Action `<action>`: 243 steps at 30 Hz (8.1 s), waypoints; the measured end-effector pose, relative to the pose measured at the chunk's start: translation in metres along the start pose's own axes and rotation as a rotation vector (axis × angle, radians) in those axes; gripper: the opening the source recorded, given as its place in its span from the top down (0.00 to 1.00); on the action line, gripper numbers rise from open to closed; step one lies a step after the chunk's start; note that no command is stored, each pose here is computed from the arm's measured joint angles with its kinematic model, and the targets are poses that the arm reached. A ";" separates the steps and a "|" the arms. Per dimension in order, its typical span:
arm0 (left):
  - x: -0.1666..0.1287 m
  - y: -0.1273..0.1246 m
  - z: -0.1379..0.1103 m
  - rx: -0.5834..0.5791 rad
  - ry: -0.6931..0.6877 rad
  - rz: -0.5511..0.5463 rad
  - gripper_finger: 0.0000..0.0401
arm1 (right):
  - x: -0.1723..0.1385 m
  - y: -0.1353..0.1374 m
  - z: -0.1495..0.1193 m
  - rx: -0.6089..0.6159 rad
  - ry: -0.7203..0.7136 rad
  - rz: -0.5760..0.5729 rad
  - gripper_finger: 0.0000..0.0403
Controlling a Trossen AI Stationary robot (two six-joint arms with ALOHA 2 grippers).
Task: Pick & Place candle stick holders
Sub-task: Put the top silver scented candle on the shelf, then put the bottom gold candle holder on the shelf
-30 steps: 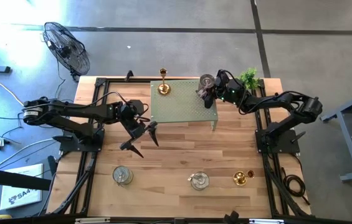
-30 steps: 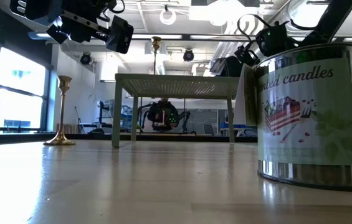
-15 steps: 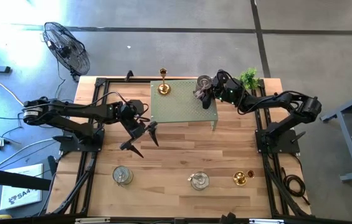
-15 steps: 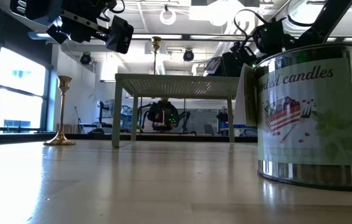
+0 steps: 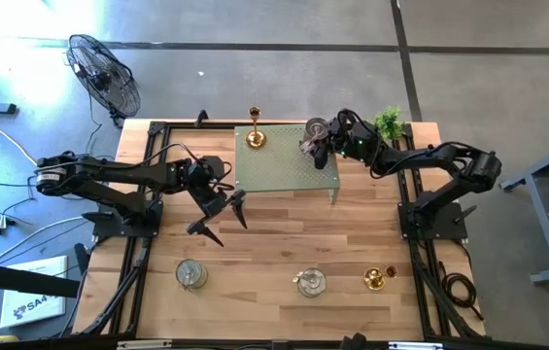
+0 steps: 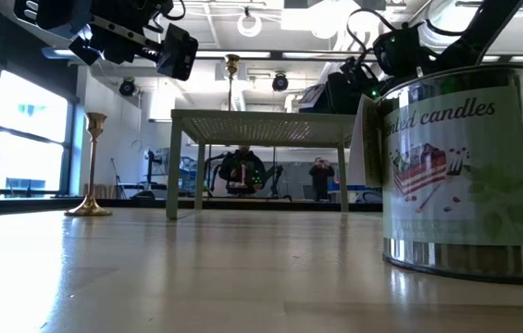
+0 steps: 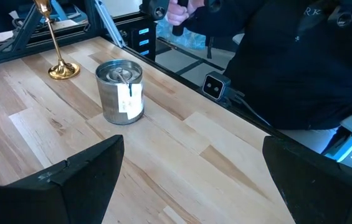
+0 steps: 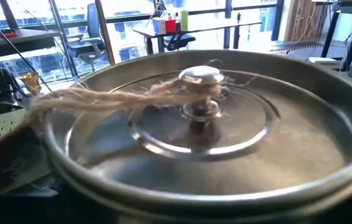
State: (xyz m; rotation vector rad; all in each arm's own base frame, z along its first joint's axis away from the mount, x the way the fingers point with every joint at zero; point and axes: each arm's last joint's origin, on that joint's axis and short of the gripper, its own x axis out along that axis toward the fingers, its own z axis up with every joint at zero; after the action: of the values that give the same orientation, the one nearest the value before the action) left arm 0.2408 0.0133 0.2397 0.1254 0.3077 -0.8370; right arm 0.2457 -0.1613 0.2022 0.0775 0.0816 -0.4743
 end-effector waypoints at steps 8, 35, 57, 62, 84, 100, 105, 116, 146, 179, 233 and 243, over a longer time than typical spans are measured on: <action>0.000 0.000 0.000 0.000 0.000 0.000 0.06 | -0.011 0.002 0.021 -0.010 -0.080 0.010 0.06; 0.000 0.001 0.000 -0.005 0.012 0.023 0.06 | -0.070 0.036 0.081 -0.134 -0.249 0.039 0.06; 0.000 0.001 -0.003 -0.054 0.046 0.056 0.06 | -0.152 0.075 0.083 -0.058 0.030 0.195 0.05; 0.000 0.002 -0.004 -0.109 0.062 0.102 0.06 | -0.163 0.088 0.093 -0.012 0.162 0.216 0.05; 0.000 0.004 -0.005 -0.179 0.088 0.181 0.06 | -0.185 0.150 0.128 0.263 0.860 -0.041 0.06; 0.000 0.004 -0.005 -0.183 0.089 0.186 0.06 | -0.185 0.204 0.135 0.428 1.263 -0.287 0.06; -0.001 0.006 -0.005 -0.229 0.100 0.235 0.06 | -0.187 0.221 0.126 0.507 1.364 -0.363 0.06; -0.001 0.008 -0.003 -0.207 0.097 0.288 0.06 | -0.206 0.240 0.117 0.683 1.390 -0.544 0.05; -0.004 0.014 -0.005 -0.231 0.166 0.525 0.06 | -0.217 0.286 0.078 0.634 1.413 -0.725 0.05; -0.004 0.013 -0.006 -0.286 0.149 0.500 0.06 | -0.220 0.289 0.032 0.554 1.432 -0.658 0.05; -0.003 0.011 -0.007 -0.331 0.139 0.448 0.06 | -0.221 0.284 0.033 0.502 1.401 -0.686 0.68; -0.003 0.010 -0.006 -0.344 0.130 0.423 0.06 | -0.214 0.282 0.032 0.444 1.336 -0.633 0.67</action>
State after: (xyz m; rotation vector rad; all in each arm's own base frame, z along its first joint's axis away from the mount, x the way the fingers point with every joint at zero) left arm 0.2456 0.0235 0.2346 -0.0767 0.5222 -0.3494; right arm 0.1878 0.1825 0.2706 0.8184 1.3432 -0.9999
